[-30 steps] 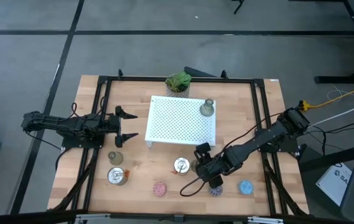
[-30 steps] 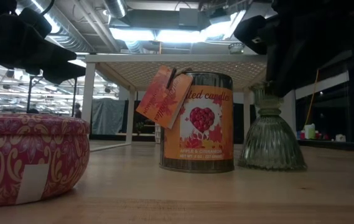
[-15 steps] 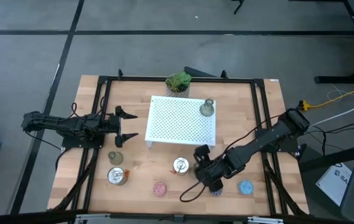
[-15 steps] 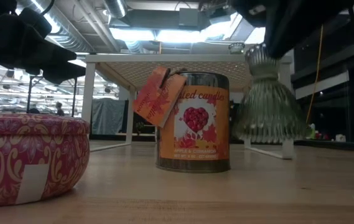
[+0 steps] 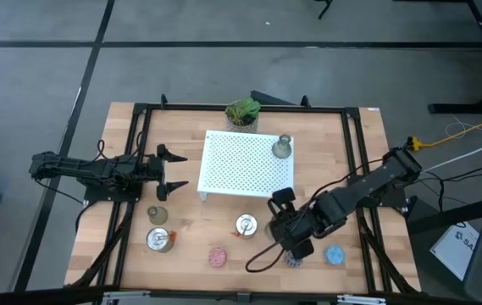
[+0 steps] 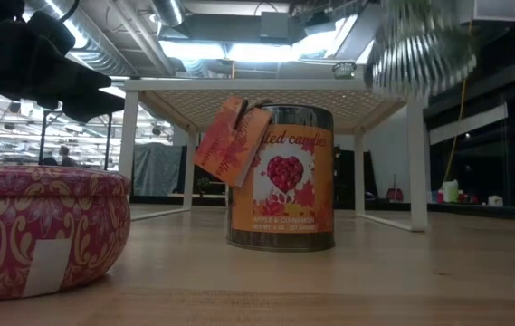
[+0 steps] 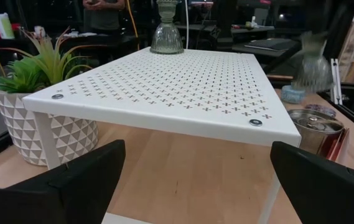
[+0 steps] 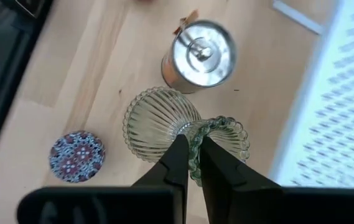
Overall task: Stock candles and vases on shelf
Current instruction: Align the right transparent vases with the other transparent vases on the shelf
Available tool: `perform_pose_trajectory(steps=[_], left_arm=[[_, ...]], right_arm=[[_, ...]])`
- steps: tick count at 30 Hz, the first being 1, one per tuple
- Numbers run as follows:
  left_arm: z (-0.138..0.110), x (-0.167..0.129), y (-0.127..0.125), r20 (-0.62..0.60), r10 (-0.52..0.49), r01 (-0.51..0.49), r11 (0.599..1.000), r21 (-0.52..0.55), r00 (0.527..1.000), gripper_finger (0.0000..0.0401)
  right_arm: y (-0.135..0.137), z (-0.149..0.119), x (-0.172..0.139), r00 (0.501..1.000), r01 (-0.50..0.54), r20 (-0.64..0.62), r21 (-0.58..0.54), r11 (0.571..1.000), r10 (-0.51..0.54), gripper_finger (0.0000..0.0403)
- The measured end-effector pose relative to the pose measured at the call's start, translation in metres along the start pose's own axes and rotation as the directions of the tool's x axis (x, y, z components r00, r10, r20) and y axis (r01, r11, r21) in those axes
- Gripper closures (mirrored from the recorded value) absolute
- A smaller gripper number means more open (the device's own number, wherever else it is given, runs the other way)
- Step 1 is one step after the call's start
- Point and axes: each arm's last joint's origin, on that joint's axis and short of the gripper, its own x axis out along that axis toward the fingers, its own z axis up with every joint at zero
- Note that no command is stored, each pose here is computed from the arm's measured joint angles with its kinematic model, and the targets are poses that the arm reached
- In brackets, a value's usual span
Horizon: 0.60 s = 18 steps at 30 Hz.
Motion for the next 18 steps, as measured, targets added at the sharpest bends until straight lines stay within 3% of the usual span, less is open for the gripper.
perform_pose_trajectory(steps=[10, 18], left_arm=[[0.000, 0.000, 0.000, 0.000, 0.000, 0.000, 1.000, 0.000, 1.000, 0.0001], [0.000, 0.000, 0.000, 0.000, 0.000, 0.000, 1.000, 0.000, 1.000, 0.0001]], right_arm=[[-0.047, 0.004, -0.060, 1.000, 0.013, -0.013, 0.094, 0.996, -0.012, 0.0376], [-0.089, -0.010, -0.086, 0.996, 0.092, -0.019, 0.131, 0.987, -0.090, 0.0376]])
